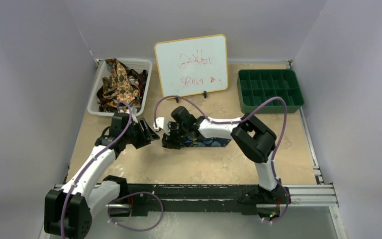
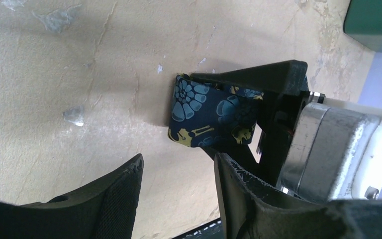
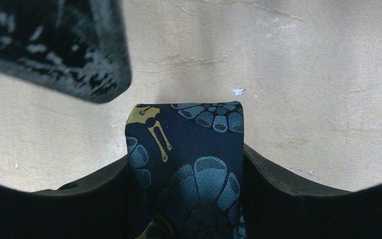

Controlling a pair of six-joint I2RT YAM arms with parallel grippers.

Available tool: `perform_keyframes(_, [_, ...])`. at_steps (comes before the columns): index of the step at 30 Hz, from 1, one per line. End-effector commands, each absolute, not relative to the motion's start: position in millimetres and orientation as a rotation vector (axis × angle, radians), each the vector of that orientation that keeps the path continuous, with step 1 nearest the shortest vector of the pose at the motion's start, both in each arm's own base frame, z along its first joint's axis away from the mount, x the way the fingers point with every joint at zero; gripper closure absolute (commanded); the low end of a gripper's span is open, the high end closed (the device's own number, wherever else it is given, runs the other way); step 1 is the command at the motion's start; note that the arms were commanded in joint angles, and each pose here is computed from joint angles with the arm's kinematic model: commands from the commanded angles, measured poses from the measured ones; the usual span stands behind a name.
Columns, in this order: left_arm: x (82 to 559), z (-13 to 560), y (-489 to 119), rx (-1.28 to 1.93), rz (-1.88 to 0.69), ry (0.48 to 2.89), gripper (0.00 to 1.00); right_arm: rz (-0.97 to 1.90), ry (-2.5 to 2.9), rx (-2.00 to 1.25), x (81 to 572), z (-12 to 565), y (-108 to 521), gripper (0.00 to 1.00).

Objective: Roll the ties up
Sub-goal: Roll the tie at the center of the board.

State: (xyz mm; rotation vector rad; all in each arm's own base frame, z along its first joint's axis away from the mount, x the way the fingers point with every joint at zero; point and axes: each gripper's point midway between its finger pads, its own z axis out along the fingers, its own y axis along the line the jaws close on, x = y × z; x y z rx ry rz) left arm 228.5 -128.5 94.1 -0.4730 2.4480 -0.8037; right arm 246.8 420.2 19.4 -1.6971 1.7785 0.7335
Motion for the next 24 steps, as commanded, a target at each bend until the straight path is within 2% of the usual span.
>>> perform_keyframes(1, [228, 90, -123, -0.490, -0.779, 2.435, 0.48, 0.777, 1.855, -1.768, 221, 9, 397, 0.39])
perform_keyframes(11, [210, 75, -129, -0.557, -0.853, 2.448, 0.48, 0.828, 1.833, -1.779, 197, 13, 394, 0.36])
perform_keyframes(16, [210, 76, -131, -0.555, -0.875, 2.439, 0.48, 0.770, 1.812, -1.725, 209, 30, 399, 0.21])
perform_keyframes(24, [215, 83, -132, -0.512, -0.875, 2.423, 0.48, 0.699, 1.688, -1.390, 241, 130, 407, 0.04])
